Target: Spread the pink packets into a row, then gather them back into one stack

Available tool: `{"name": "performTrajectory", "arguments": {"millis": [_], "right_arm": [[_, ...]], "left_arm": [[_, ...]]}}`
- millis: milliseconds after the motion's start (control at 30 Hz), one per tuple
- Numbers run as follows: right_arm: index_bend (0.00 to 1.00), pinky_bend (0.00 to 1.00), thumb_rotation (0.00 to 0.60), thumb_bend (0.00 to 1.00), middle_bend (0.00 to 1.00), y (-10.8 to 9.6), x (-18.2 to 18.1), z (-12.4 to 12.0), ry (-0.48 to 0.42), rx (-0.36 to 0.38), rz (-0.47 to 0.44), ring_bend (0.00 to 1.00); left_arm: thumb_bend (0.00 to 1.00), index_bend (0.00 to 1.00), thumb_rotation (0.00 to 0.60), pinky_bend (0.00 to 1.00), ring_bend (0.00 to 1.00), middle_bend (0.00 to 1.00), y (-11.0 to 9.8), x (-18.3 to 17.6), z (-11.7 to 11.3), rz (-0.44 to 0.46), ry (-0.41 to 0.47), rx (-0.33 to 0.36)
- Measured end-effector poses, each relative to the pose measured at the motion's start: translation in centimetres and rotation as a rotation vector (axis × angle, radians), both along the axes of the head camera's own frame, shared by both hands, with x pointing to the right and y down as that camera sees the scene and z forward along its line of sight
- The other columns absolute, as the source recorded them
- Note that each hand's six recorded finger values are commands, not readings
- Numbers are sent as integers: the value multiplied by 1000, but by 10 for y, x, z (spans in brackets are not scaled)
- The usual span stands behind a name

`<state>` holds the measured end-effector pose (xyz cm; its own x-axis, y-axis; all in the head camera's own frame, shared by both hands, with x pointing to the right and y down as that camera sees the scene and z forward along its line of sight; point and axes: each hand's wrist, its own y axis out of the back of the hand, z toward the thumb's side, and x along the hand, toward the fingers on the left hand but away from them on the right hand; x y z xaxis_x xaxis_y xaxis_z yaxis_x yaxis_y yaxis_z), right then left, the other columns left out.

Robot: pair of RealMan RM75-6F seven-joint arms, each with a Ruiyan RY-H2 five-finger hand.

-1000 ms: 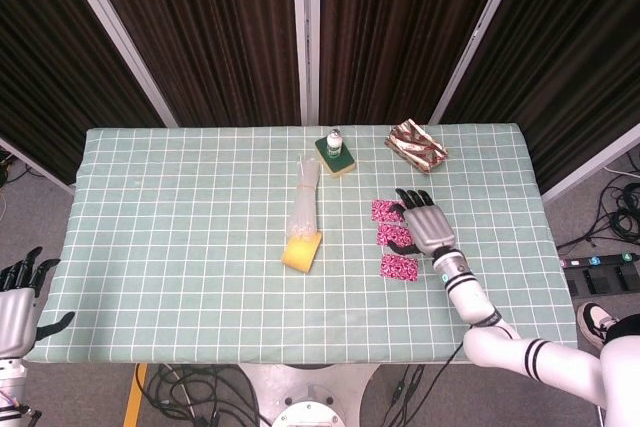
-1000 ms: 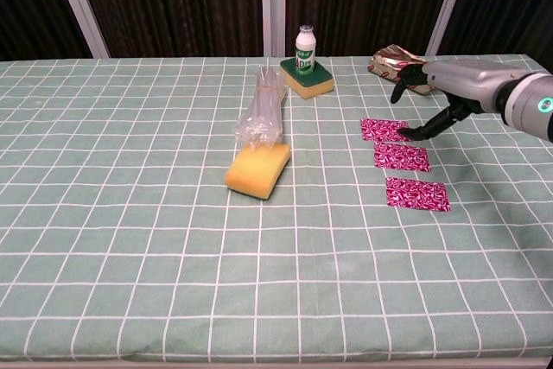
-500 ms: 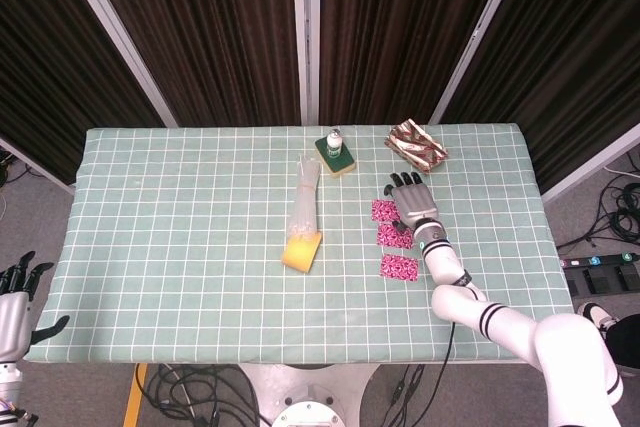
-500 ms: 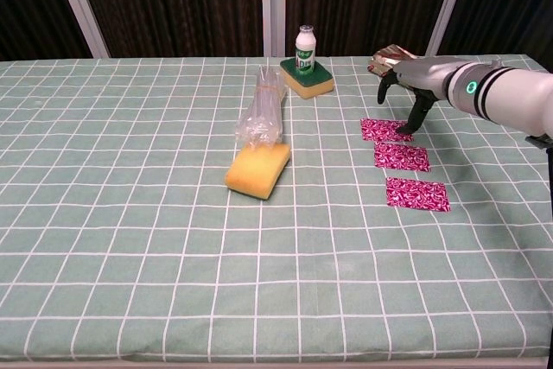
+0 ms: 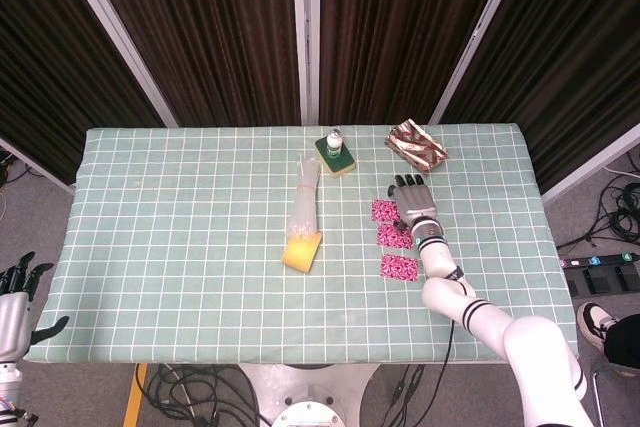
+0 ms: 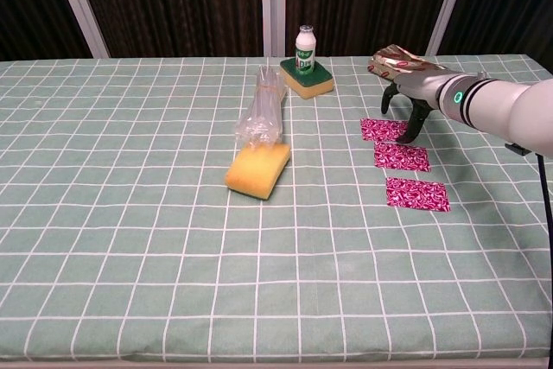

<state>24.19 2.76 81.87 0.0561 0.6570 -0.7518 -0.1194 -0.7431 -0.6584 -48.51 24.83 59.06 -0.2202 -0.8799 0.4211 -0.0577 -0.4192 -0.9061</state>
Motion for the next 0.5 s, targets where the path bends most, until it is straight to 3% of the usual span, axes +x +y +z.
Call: {"name": "performTrajectory", "arguments": {"millis": [500], "right_arm": [[339, 0, 576, 109, 87, 4, 2, 8, 11, 18, 18, 0]], "left_arm": [[127, 268, 600, 165, 153, 180, 1, -1, 1, -3, -1, -6]]}}
